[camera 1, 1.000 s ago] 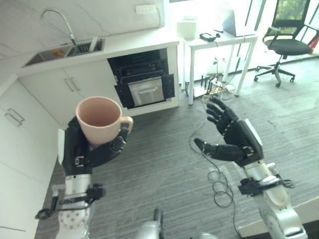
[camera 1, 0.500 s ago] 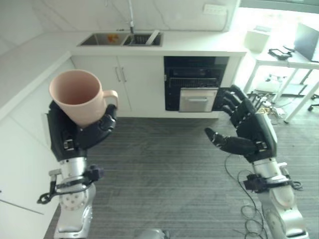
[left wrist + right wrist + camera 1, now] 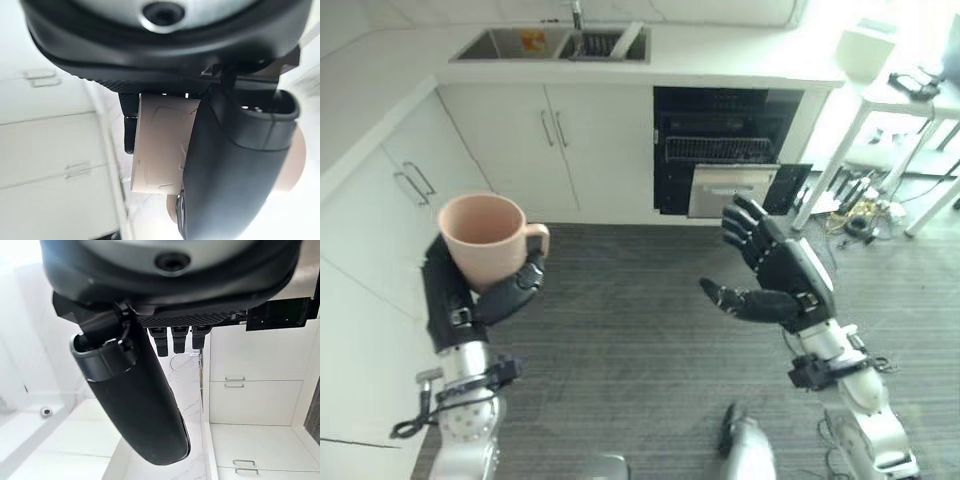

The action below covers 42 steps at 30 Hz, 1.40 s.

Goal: Place the dishes in the dishwasher.

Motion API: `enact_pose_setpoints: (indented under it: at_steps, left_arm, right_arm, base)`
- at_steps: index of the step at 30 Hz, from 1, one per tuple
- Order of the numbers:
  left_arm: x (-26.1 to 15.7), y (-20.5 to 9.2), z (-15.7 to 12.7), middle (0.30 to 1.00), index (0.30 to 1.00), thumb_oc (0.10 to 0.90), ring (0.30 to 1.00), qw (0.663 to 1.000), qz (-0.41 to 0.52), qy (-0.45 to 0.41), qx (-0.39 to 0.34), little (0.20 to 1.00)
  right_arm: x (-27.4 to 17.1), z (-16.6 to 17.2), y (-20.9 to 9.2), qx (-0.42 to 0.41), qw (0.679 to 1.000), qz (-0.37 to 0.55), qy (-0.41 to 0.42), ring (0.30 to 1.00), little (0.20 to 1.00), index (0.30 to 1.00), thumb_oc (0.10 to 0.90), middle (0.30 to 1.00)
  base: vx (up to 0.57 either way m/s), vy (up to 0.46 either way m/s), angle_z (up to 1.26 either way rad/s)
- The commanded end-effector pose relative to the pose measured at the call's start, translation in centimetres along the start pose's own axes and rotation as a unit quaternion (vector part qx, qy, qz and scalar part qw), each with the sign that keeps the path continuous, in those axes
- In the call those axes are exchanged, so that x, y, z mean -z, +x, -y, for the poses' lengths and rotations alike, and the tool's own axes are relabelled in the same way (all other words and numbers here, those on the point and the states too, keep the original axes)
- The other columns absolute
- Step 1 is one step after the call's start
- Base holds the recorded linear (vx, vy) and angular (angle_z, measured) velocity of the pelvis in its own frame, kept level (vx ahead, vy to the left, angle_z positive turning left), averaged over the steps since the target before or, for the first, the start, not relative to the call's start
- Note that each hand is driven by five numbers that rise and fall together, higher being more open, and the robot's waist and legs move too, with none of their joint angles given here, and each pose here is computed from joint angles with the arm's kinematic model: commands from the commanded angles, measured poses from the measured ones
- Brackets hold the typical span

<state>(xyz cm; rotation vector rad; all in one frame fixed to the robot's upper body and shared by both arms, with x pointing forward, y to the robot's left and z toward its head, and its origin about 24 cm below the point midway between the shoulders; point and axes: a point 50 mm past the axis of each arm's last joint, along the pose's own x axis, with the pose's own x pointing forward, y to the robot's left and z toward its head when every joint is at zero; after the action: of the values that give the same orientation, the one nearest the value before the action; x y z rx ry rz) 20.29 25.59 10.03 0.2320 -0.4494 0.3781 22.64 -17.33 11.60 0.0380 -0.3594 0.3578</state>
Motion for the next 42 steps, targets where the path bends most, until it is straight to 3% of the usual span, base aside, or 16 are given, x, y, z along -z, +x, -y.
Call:
enact_pose_setpoints:
  at_steps: [1, 13, 24, 33, 42]
  left_arm:
    - [-7.8, 2.5, 0.1, 0.300, 0.300, 0.400, 0.300, 0.976, 0.217, -0.018, 0.029, 0.300]
    - [-7.3, 1.7, 1.0, 0.300, 0.300, 0.400, 0.300, 0.975, 0.201, -0.055, 0.071, 0.300]
    - [-6.9, 1.5, 0.9, 0.300, 0.300, 0.400, 0.300, 0.979, 0.180, -0.078, 0.053, 0.300]
    - [-7.6, 3.4, 1.9, 0.300, 0.300, 0.400, 0.300, 0.975, 0.197, -0.057, 0.086, 0.300]
    - [-7.3, 3.4, 1.9, 0.300, 0.300, 0.400, 0.300, 0.979, 0.187, 0.000, 0.080, 0.300]
  right_arm:
    - [-5.1, 0.1, 1.4, -0.008, 0.990, 0.143, -0.010, 0.900, 0.900, 0.900, 0.800, 0.900]
    - [-4.1, 1.6, -0.1, 0.024, 0.994, 0.109, -0.023, 0.900, 0.900, 0.900, 0.800, 0.900]
    - [-3.5, 2.1, -0.6, 0.006, 0.998, 0.050, -0.049, 0.900, 0.900, 0.900, 0.800, 0.900]
    - [-2.5, 1.4, -0.6, 0.044, 0.998, 0.026, 0.034, 0.900, 0.900, 0.900, 0.800, 0.900]
    - [-1.8, -0.2, 0.0, -0.006, 0.994, 0.037, 0.098, 0.900, 0.900, 0.900, 0.800, 0.900]
  base:
    - [0.50, -0.442, 0.30]
    - [0.36, -0.326, -0.25]
    - [0.38, 0.208, -0.46]
    - [0.36, 0.229, 0.17]
    - [0.29, -0.017, 0.14]
